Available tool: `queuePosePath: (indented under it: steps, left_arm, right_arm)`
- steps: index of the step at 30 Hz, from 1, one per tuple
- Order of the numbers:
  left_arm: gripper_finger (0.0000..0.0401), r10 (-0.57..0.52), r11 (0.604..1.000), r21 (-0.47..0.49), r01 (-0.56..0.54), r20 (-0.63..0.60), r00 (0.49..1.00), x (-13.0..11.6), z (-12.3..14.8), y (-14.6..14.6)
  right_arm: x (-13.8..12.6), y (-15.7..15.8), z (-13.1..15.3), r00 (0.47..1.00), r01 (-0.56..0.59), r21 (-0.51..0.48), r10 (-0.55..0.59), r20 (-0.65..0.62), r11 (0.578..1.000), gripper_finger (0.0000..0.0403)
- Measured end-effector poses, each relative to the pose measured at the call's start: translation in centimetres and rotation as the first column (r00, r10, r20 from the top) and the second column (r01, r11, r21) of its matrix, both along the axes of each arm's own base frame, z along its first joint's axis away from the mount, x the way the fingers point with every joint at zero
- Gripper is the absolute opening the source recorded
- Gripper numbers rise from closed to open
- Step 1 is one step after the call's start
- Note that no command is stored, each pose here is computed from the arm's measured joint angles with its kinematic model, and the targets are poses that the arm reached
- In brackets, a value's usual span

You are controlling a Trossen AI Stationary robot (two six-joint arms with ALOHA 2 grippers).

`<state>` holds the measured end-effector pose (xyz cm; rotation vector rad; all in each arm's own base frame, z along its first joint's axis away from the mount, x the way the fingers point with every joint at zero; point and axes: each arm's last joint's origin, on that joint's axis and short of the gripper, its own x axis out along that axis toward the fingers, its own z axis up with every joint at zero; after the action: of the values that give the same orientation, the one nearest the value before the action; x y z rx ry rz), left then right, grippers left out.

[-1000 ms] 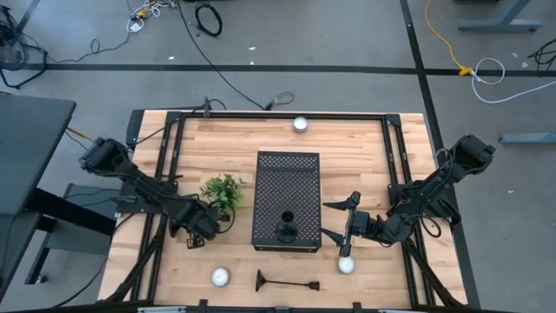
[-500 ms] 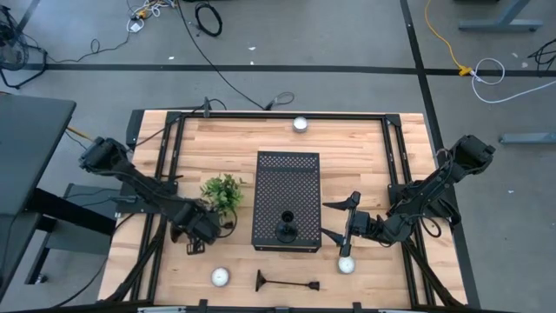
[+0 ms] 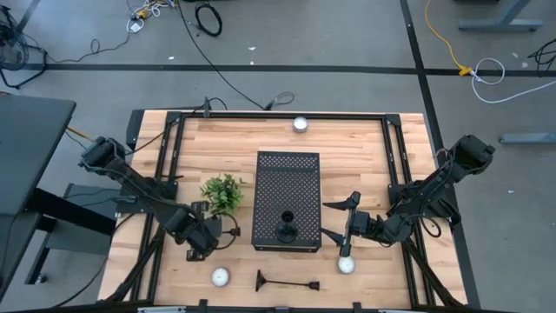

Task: Pick & Place candle stick holders
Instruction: Put the top black candlestick on the shelf

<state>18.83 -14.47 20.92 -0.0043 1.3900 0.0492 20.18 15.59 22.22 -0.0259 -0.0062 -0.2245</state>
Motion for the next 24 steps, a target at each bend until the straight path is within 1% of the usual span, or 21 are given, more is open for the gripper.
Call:
queuePosePath:
  steps: [5, 8, 11, 14, 17, 19, 21, 24]
  left_arm:
    - [0.0009, 0.023, 1.0, -0.005, -0.023, 0.086, 0.996, -0.7, 1.9, -0.2]
    - [0.0009, 0.023, 1.0, -0.009, -0.021, 0.188, 0.982, -1.3, 3.4, -0.1]
    - [0.0009, 0.017, 1.0, -0.007, -0.015, 0.305, 0.952, -2.1, 4.7, 0.0]
    - [0.0009, 0.008, 1.0, -0.01, -0.004, 0.428, 0.904, -2.7, 6.1, 0.0]
    - [0.0009, -0.021, 1.0, 0.005, 0.022, 0.547, 0.837, -3.3, 7.3, -0.1]
    - [0.0009, -0.052, 0.999, 0.032, 0.041, 0.612, 0.789, -3.7, 8.1, -0.2]
    - [0.0009, -0.084, 0.996, 0.064, 0.055, 0.677, 0.731, -3.9, 8.8, -0.5]
    - [0.0009, -0.134, 0.99, 0.128, 0.059, 0.733, 0.667, -4.2, 9.4, -1.0]
  right_arm:
    - [0.0, 0.0, 0.0, 1.0, 0.0, 0.0, 0.0, 0.0, 1.0, 0.0339]
    - [0.0, 0.0, 0.0, 1.0, 0.0, 0.0, 0.0, 0.0, 1.0, 0.0339]
    - [0.0, 0.0, 0.0, 1.0, 0.0, 0.0, 0.0, 0.0, 1.0, 0.0339]
    - [0.0, 0.0, 0.0, 1.0, 0.0, 0.0, 0.0, 0.0, 1.0, 0.0339]
    - [0.0, 0.0, 0.0, 1.0, 0.0, 0.0, 0.0, 0.0, 1.0, 0.0339]
    - [0.0, 0.0, 0.0, 1.0, 0.0, 0.0, 0.0, 0.0, 1.0, 0.0339]
    - [0.0, 0.0, 0.0, 1.0, 0.0, 0.0, 0.0, 0.0, 1.0, 0.0339]
    - [0.0, 0.0, 0.0, 1.0, 0.0, 0.0, 0.0, 0.0, 1.0, 0.0339]
